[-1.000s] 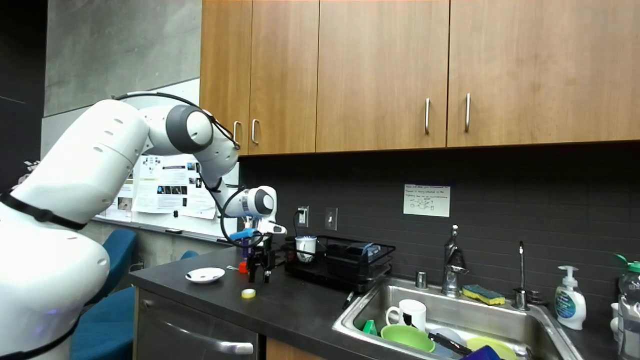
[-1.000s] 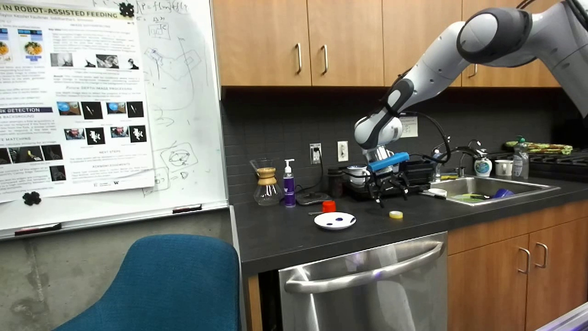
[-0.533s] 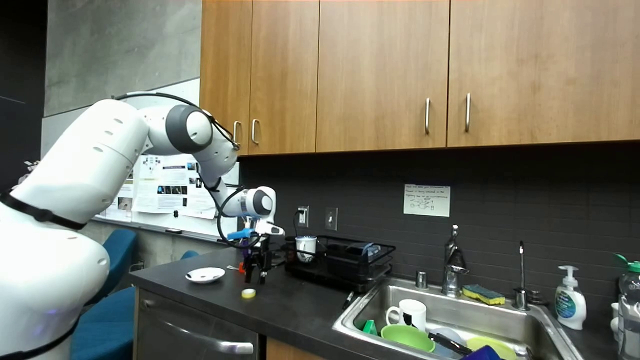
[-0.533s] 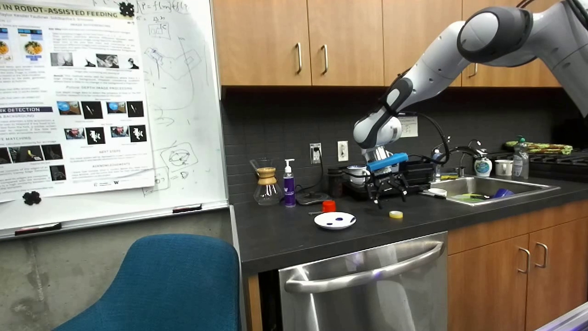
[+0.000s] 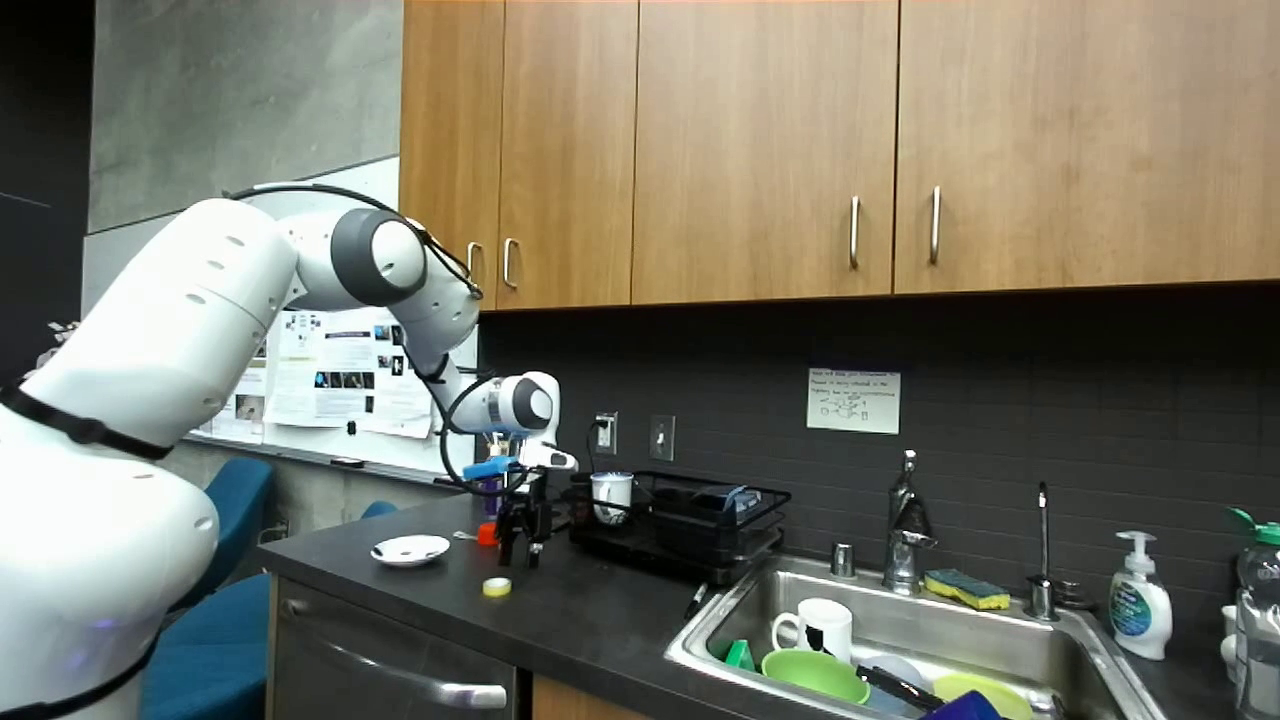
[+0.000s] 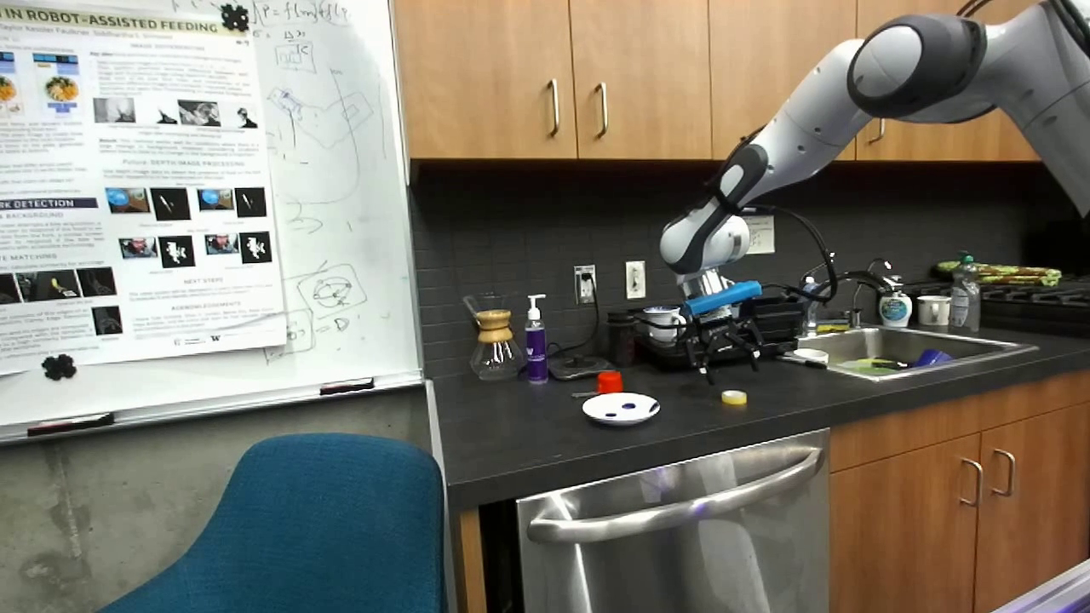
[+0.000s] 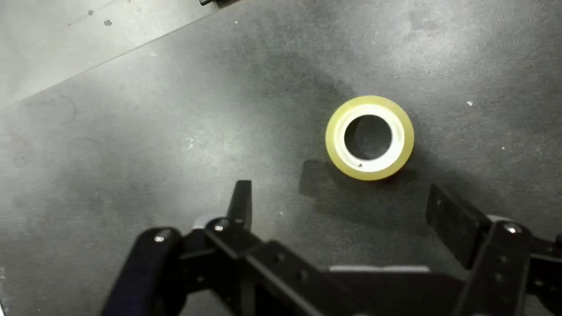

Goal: Place the tape on the white plate.

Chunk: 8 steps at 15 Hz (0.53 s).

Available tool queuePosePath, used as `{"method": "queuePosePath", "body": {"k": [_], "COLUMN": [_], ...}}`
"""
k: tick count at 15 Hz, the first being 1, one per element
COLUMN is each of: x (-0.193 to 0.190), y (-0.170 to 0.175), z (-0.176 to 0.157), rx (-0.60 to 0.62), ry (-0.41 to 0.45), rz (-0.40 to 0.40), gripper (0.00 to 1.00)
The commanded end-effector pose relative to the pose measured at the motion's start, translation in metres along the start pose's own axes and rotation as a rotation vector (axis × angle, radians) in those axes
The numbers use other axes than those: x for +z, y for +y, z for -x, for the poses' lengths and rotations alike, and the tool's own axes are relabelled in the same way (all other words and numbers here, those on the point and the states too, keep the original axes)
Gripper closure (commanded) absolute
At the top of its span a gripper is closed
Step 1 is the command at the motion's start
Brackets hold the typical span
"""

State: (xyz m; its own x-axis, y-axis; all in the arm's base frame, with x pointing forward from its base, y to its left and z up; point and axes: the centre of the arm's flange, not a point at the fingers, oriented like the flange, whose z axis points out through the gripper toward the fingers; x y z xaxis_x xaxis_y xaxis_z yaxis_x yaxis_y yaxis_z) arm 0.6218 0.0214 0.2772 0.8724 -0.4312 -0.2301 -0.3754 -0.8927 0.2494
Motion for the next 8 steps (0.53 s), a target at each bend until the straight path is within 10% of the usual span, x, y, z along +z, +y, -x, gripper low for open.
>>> {"method": "queuePosePath", "body": {"k": [1, 8], "x": [-0.0094, -0.0192], "y": [0.0035, 0.0108], "z": [0.0043, -0.0037], "rx": [0.000, -0.004], "ry": [-0.005, -0.022], "rz": [-0.001, 0.004], "gripper": [0.00, 0.00]}}
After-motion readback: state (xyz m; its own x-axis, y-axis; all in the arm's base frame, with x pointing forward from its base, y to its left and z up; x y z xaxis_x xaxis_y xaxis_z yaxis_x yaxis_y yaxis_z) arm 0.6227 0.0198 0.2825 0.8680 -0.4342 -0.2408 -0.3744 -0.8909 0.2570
